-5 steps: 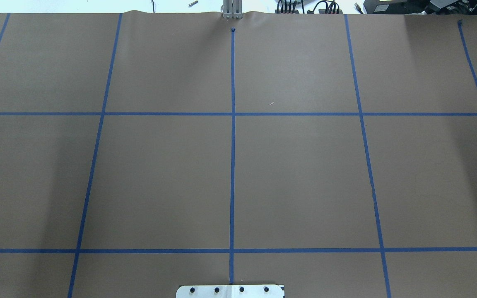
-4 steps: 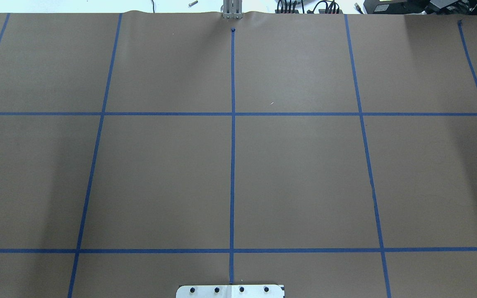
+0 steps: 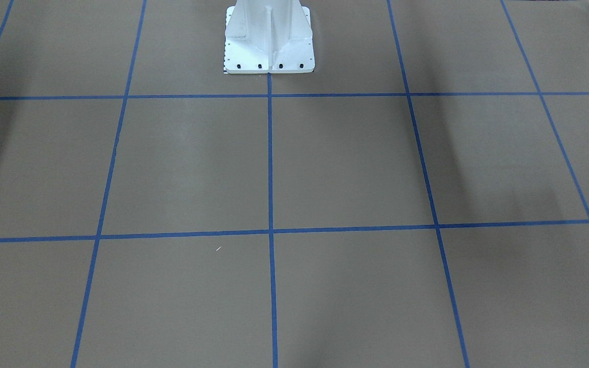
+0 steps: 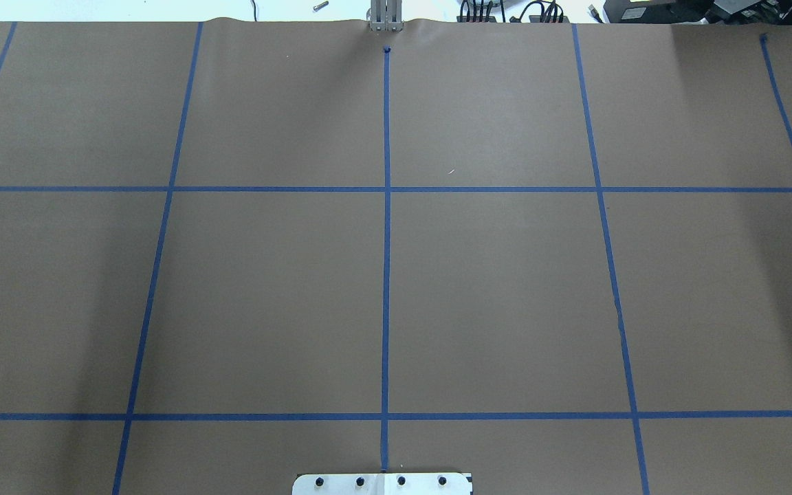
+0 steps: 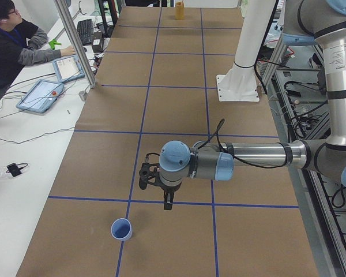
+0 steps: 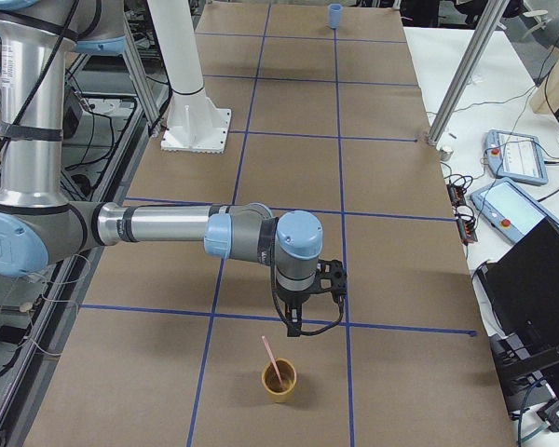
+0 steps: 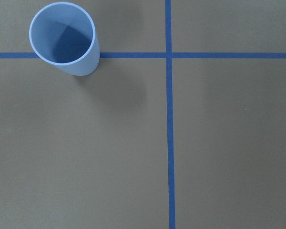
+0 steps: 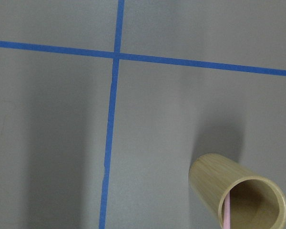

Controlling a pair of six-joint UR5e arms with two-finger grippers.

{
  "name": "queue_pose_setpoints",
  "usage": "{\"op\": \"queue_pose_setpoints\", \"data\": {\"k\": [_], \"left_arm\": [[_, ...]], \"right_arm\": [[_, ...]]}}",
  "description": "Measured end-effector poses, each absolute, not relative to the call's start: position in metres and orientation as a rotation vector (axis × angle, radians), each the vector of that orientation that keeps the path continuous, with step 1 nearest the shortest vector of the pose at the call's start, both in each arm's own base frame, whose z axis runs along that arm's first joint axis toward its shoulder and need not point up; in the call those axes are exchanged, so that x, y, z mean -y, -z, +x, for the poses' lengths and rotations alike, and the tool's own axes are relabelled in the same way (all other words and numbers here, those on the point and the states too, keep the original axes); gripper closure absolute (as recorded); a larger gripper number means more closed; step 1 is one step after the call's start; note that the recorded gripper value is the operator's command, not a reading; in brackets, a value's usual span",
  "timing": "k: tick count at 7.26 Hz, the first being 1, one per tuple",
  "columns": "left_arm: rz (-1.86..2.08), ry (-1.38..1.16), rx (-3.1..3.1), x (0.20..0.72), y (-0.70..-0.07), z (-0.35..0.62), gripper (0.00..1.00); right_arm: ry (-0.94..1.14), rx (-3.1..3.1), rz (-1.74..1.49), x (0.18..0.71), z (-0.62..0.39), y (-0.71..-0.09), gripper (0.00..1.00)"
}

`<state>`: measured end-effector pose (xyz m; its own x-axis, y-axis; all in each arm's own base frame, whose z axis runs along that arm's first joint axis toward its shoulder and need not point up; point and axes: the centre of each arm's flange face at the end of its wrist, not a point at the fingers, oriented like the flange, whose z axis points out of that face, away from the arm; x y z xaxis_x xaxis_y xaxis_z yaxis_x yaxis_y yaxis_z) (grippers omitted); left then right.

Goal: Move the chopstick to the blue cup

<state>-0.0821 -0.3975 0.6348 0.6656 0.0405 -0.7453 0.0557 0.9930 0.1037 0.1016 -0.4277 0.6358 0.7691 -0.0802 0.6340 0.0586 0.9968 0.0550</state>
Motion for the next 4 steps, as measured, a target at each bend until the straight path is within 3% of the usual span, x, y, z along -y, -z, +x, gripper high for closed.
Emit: {"op": "queue_pose_setpoints", "data": {"k": [4], "left_arm": [[0.204, -0.026, -0.847, 0.411, -0.611, -0.083, 0.02]], "right_arm": [[0.112, 0.675, 0.153, 0.438, 0.102, -0.622, 0.0]]}}
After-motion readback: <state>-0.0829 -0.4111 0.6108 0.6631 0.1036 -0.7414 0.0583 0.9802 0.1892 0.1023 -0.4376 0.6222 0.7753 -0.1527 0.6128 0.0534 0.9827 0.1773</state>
